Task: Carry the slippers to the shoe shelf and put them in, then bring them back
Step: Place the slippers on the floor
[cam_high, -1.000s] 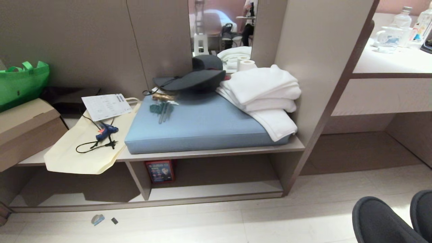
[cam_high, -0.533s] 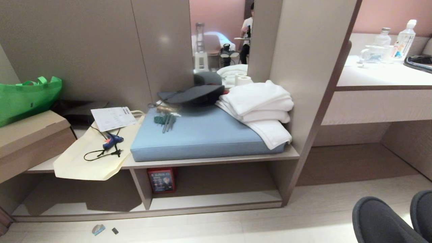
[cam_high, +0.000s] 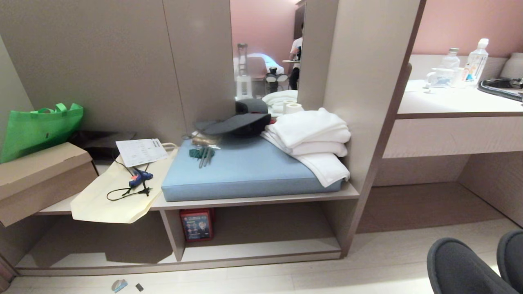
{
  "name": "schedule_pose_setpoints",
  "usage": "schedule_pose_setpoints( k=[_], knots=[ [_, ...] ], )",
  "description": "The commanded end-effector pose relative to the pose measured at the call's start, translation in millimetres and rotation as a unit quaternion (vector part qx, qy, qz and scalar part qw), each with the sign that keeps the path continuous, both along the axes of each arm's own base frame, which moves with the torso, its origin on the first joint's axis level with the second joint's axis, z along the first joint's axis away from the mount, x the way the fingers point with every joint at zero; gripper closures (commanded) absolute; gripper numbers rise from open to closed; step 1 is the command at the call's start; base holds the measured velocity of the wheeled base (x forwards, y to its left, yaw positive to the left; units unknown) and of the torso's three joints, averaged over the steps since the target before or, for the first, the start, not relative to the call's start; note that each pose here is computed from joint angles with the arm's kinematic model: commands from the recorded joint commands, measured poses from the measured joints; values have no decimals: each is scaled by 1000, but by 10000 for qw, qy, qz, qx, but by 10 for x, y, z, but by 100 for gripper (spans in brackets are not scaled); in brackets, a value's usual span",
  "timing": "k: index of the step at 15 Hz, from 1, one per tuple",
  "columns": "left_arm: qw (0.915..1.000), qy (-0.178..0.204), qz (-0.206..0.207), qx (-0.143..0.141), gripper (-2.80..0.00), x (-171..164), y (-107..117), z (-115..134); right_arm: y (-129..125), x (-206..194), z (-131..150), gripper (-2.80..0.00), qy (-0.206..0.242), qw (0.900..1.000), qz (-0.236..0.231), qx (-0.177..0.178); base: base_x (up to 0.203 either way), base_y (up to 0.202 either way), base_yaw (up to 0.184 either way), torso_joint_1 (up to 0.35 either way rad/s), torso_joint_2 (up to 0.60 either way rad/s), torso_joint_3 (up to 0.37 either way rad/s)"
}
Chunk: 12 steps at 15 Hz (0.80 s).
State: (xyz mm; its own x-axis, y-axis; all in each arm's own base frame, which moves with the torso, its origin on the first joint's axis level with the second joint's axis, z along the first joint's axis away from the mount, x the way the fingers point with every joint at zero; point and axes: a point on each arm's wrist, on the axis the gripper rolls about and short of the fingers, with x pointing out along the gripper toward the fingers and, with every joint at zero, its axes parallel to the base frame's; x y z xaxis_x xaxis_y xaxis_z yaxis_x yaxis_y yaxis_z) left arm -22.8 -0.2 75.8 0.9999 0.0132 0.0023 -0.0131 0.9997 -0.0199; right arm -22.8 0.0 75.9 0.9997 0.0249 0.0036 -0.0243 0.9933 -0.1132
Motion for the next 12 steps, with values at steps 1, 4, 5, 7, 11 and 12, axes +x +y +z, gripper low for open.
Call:
schedule_pose_setpoints(
  k=[1, 4, 5, 7, 11, 12],
  knots=[
    [10000, 4, 3, 0, 0, 1, 0, 1, 0, 1, 1, 0, 3, 10000, 6, -8, 0, 0, 0, 0, 0, 0],
    [10000, 0, 3, 0, 0, 0, 0, 0, 0, 1, 1, 0, 4, 10000, 6, -1, 0, 0, 0, 0, 0, 0],
    [10000, 4, 3, 0, 0, 1, 0, 1, 0, 0, 0, 0, 4, 10000, 6, 6, 0, 0, 0, 0, 0, 0],
    [10000, 4, 3, 0, 0, 1, 0, 1, 0, 0, 0, 0, 5, 10000, 6, 28, -4, -2, -140, 1, 3, 5],
    [10000, 4, 3, 0, 0, 1, 0, 1, 0, 1, 0, 0, 9, 10000, 6, 53, 0, 7, -177, -1, 0, 4],
    [10000, 4, 3, 0, 0, 1, 0, 1, 0, 1, 0, 0, 12, 10000, -1, 61, 3, 7, -179, 2, 2, 2]
  ],
)
